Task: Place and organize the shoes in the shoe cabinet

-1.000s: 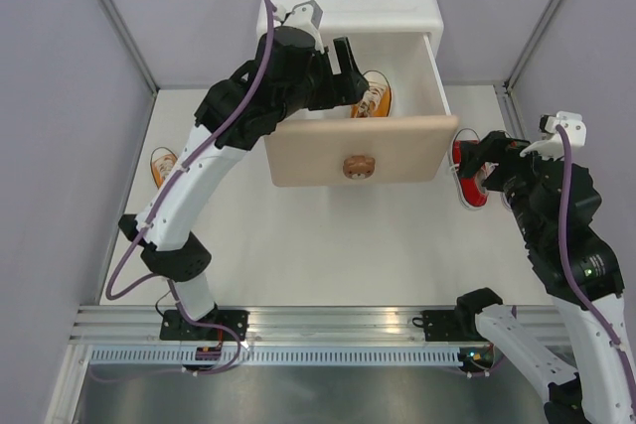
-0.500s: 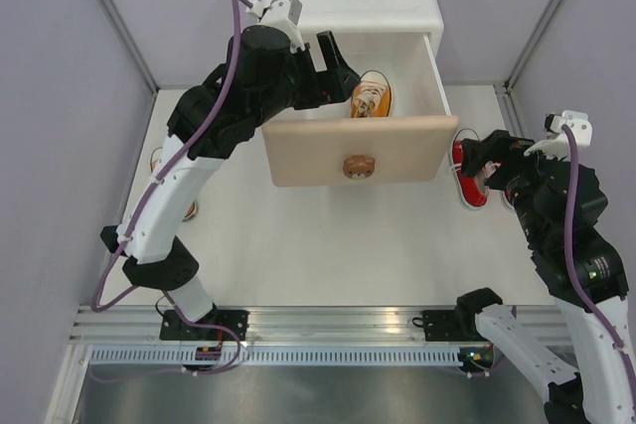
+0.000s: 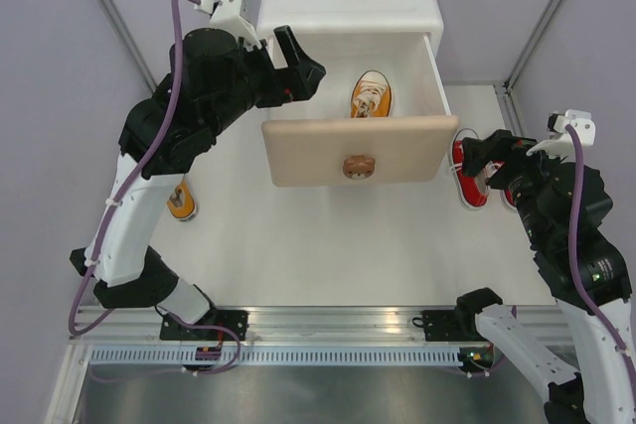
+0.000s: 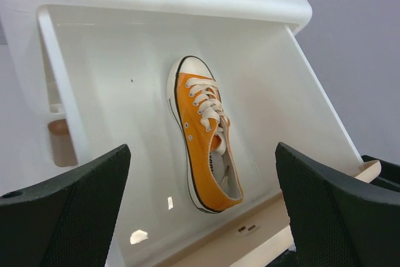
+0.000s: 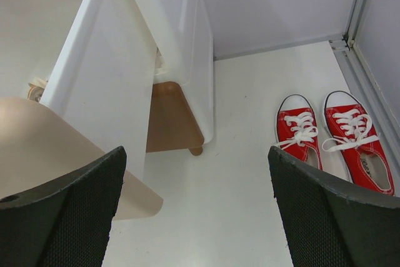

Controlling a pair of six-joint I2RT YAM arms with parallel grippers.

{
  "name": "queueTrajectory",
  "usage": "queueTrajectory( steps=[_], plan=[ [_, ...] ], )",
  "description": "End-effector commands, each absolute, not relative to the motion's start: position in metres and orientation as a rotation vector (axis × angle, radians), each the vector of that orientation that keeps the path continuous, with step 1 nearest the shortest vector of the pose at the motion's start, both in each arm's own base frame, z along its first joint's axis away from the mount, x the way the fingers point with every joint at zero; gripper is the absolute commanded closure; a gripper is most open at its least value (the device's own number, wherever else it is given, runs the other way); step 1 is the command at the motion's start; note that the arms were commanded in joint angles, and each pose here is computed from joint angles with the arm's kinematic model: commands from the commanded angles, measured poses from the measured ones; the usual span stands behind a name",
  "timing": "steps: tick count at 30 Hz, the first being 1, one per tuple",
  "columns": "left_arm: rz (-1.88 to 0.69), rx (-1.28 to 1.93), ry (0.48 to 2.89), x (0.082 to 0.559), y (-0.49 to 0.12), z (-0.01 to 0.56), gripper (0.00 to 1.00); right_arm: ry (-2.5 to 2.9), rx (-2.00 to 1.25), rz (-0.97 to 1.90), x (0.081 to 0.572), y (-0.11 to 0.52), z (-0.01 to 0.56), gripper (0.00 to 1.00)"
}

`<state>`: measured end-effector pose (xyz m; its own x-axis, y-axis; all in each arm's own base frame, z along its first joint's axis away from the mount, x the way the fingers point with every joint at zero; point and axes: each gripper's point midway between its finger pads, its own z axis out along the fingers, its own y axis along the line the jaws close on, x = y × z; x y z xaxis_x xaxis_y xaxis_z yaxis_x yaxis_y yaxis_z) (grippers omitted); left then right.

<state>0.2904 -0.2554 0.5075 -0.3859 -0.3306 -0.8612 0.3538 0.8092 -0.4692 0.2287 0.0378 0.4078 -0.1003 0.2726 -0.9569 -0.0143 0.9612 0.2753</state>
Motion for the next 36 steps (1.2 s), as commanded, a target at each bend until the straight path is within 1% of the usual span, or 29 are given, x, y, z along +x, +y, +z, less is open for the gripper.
queueTrajectory(
  steps=[1, 5, 8, 9, 12, 19, 23, 24, 26, 27, 29, 30, 32, 33, 36],
  plan=[
    [-0.677, 0.018, 1.755, 0.292, -0.232, 0.524, 0.01, 1.609, 0.173, 0.276, 0.226, 0.042, 0.425, 0.02],
    [-0.656, -0.011, 1.768, 0.296, -0.213, 0.518, 0.01, 1.611, 0.168, 0.286, 0.226, 0.044, 0.423, 0.02],
    [-0.619, -0.042, 1.799, 0.309, -0.192, 0.505, 0.02, 1.61, 0.168, 0.284, 0.226, 0.044, 0.423, 0.02],
    [-0.585, -0.089, 1.801, 0.316, -0.173, 0.501, 0.02, 1.61, 0.167, 0.28, 0.226, 0.043, 0.423, 0.02],
    [-0.536, -0.137, 1.806, 0.324, -0.145, 0.495, 0.02, 1.612, 0.168, 0.276, 0.226, 0.043, 0.422, 0.02],
    [-0.435, -0.21, 1.81, 0.328, -0.103, 0.484, 0.02, 1.618, 0.164, 0.285, 0.228, 0.045, 0.419, 0.02],
    [-0.365, -0.293, 1.859, 0.333, -0.076, 0.456, 0.02, 1.621, 0.158, 0.301, 0.229, 0.048, 0.417, 0.02],
    [-0.332, -0.33, 1.891, 0.336, -0.065, 0.44, 0.02, 1.622, 0.157, 0.301, 0.229, 0.048, 0.417, 0.02],
    [-0.308, -0.377, 1.901, 0.334, -0.053, 0.429, 0.02, 1.622, 0.157, 0.299, 0.228, 0.048, 0.416, 0.02],
    [-0.274, -0.418, 1.936, 0.336, -0.041, 0.409, 0.02, 1.621, 0.156, 0.301, 0.228, 0.048, 0.416, 0.02],
    [-0.252, -0.478, 1.931, 0.333, -0.025, 0.399, 0.03, 1.623, 0.151, 0.303, 0.228, 0.049, 0.415, 0.02],
    [-0.231, -0.502, 1.971, 0.334, -0.02, 0.378, 0.03, 1.622, 0.15, 0.304, 0.228, 0.049, 0.416, 0.02],
    [-0.211, -0.539, 1.959, 0.33, -0.008, 0.368, 0.04, 1.617, 0.15, 0.306, 0.227, 0.049, 0.416, 0.02],
    [-0.179, -0.577, 1.999, 0.329, 0.001, 0.342, 0.04, 1.621, 0.149, 0.306, 0.228, 0.049, 0.414, 0.02],
    [-0.113, -0.708, 2.011, 0.326, 0.035, 0.301, 0.08, 1.624, 0.137, 0.323, 0.228, 0.053, 0.412, 0.02]
  ],
)
